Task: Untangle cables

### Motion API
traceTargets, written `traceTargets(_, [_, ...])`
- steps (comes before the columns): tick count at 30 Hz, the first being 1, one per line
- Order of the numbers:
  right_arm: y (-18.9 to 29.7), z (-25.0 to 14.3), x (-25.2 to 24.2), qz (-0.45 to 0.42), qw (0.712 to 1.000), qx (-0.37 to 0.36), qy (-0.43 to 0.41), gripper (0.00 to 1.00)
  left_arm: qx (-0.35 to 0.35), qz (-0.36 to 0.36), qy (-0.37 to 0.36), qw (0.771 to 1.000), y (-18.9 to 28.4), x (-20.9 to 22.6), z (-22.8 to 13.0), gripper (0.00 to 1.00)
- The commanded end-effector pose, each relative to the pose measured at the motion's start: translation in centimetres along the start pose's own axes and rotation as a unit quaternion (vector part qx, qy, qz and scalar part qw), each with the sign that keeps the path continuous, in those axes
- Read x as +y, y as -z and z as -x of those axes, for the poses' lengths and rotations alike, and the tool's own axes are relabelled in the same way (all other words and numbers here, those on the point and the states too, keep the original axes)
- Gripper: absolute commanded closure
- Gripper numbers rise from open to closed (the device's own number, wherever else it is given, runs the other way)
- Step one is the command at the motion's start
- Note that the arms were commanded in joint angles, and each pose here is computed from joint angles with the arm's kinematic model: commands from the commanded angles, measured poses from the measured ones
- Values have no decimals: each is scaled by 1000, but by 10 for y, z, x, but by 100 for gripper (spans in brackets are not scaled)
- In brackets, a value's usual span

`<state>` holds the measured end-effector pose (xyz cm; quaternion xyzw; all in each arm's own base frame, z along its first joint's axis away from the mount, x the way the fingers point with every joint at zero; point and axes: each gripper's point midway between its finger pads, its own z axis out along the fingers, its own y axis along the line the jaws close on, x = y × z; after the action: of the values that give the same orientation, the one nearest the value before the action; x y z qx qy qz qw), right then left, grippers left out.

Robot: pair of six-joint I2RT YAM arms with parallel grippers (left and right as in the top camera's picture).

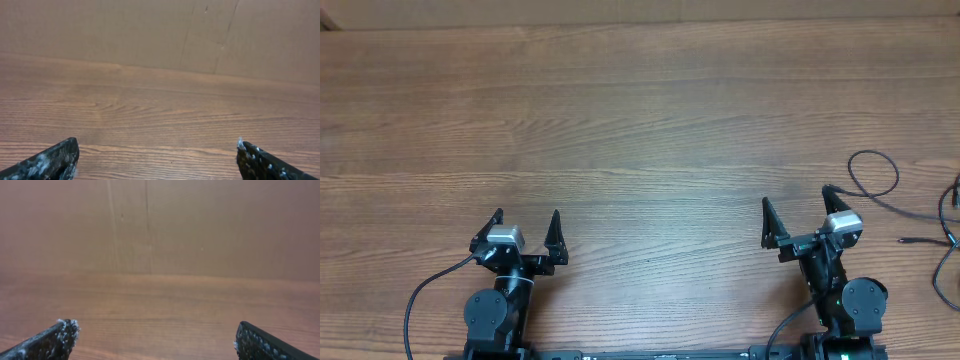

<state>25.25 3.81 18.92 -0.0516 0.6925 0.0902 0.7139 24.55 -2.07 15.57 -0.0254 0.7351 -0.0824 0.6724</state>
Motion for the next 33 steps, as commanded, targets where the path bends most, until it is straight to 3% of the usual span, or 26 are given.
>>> traceTargets(1, [9,-10,-2,-7,1000,10,-4,0,-2,-1,5,1000,0,0,0,0])
traceTargets(33, [10,-17,-2,-8,1000,24,-6,0,-2,-1,5,1000,0,0,0,0])
